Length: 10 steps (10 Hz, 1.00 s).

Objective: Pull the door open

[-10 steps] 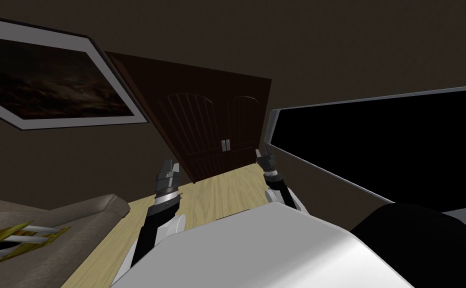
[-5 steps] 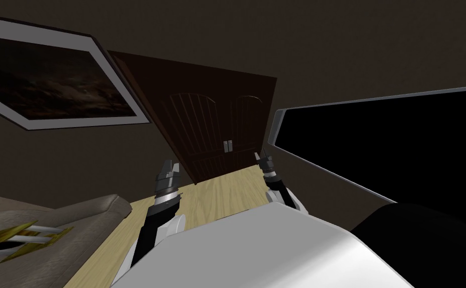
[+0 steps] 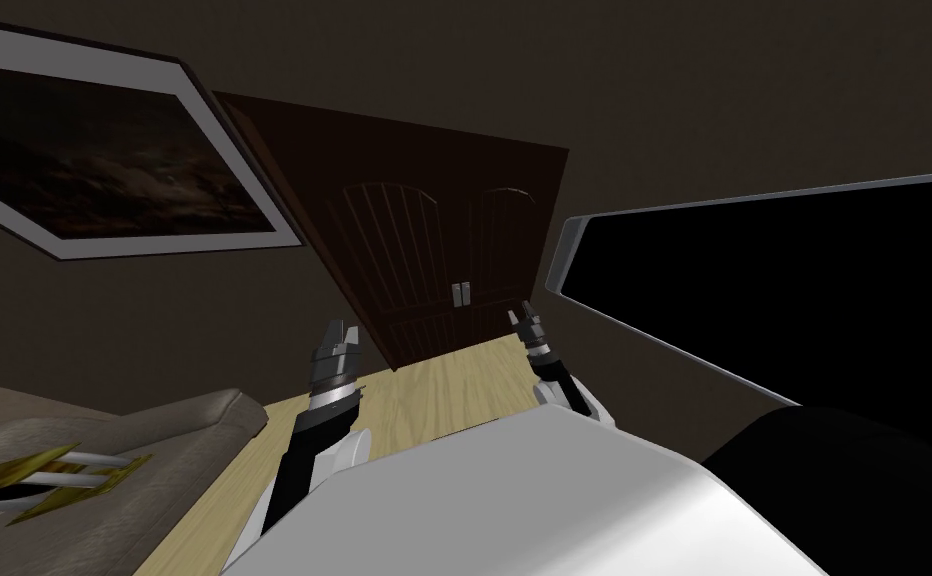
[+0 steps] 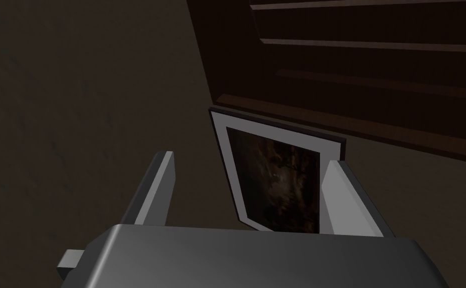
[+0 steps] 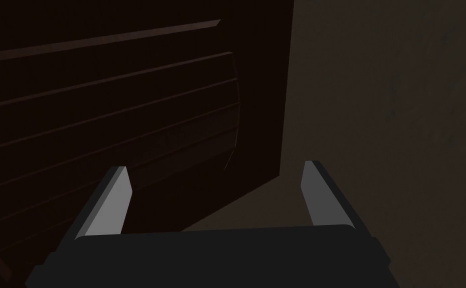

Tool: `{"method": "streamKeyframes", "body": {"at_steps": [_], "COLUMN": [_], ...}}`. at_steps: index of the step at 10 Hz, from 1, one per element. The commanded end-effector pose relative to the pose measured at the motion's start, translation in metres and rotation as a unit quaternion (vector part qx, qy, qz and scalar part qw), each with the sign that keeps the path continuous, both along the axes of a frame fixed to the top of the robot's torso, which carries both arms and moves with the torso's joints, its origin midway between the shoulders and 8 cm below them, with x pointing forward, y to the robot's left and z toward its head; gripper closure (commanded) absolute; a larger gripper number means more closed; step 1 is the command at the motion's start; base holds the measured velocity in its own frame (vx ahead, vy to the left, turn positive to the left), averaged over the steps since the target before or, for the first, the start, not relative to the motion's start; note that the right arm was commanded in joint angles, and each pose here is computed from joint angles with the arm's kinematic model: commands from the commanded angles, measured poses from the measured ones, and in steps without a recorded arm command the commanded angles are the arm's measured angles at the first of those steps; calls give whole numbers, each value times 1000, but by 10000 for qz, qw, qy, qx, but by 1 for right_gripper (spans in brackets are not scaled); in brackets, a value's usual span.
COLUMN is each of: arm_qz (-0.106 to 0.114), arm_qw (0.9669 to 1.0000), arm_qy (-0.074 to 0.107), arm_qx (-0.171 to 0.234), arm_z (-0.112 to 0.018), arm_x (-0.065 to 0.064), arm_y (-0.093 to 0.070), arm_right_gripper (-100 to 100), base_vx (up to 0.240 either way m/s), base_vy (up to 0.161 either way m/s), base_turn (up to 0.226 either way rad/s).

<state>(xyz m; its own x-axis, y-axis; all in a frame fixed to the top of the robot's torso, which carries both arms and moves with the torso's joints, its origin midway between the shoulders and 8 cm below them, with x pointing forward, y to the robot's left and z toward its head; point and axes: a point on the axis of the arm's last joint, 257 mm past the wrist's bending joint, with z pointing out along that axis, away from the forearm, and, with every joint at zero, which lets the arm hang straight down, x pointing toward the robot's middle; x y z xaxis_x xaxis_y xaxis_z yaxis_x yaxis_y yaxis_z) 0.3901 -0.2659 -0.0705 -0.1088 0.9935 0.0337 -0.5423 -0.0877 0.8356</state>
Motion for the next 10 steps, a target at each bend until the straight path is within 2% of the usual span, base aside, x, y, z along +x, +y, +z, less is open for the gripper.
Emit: {"method": "streamKeyframes", "body": {"at_steps": [1, 2, 3, 10], "arm_qz": [19, 29, 29, 28], "arm_qw": [9999, 9997, 9997, 9956], "arm_qy": [166, 263, 263, 938], "arm_qx": [4, 6, 6, 7], "arm_z": [-16, -25, -25, -83], "arm_x": [3, 5, 5, 18], "arm_y": [-6, -9, -9, -37], "arm_right_gripper": [-100, -100, -100, -100], "base_vx": [92, 102, 66, 95], "base_vy": [52, 43, 30, 49], "base_turn": [52, 43, 10, 47]}}
